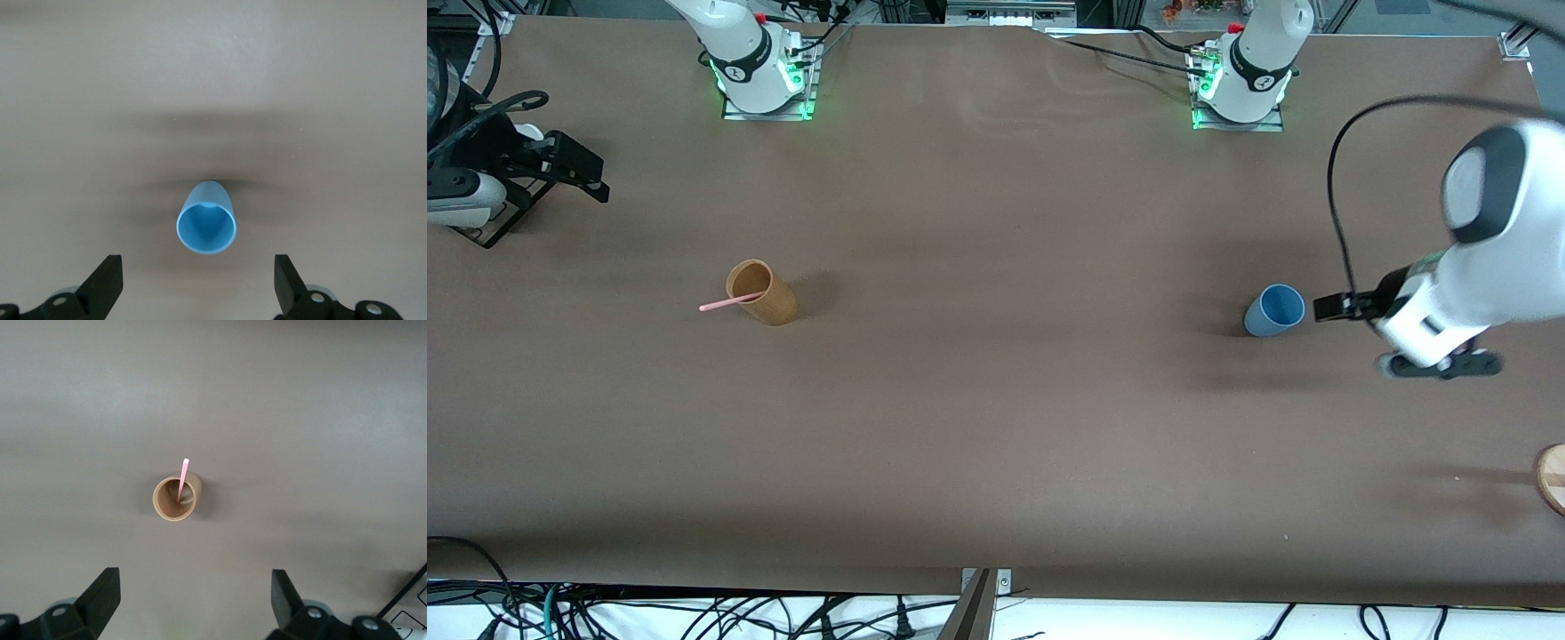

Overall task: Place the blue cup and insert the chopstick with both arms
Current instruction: 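Reach the left gripper down over the blue cup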

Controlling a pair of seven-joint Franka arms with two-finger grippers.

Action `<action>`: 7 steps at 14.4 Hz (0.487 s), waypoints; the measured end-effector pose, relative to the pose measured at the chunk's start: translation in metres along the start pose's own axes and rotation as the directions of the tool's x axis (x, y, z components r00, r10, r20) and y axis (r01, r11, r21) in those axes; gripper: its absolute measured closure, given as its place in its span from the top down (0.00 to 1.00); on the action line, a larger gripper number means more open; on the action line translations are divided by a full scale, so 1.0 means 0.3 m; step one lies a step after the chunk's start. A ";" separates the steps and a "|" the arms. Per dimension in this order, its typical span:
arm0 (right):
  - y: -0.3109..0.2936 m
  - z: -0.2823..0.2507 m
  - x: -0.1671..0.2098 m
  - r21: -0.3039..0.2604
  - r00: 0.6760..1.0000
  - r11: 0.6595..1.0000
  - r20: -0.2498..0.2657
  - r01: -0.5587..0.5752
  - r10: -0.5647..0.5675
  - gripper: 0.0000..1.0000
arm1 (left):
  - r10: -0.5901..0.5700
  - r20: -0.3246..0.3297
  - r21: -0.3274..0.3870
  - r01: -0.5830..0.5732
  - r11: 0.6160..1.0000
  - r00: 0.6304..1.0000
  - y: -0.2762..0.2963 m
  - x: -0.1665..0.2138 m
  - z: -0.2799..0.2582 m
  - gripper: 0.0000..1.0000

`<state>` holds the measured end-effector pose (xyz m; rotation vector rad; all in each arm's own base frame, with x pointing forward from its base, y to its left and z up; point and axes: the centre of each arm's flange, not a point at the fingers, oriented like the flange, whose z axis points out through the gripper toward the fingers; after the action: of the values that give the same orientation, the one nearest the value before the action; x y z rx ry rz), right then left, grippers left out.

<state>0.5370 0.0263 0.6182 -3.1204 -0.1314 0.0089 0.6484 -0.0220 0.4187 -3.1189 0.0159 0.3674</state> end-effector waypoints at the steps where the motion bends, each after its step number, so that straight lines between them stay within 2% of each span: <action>1: 0.000 0.000 0.000 0.000 1.000 1.000 0.000 0.000 0.000 1.00 | 0.028 0.014 -0.003 -0.028 1.000 1.000 -0.025 0.027 0.062 1.00; 4: 0.000 0.000 0.000 0.000 1.000 1.000 0.000 0.000 0.000 1.00 | 0.053 0.039 -0.014 -0.052 0.999 0.998 -0.107 0.043 0.193 1.00; 7: 0.000 0.001 0.000 0.000 1.000 1.000 0.001 0.000 0.000 1.00 | 0.061 -0.022 -0.010 -0.061 0.998 0.998 -0.105 0.006 0.264 1.00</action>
<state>0.5371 0.0263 0.6180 -3.1204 -0.1313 0.0098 0.6322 0.0097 0.3412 -3.1383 0.1100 0.3360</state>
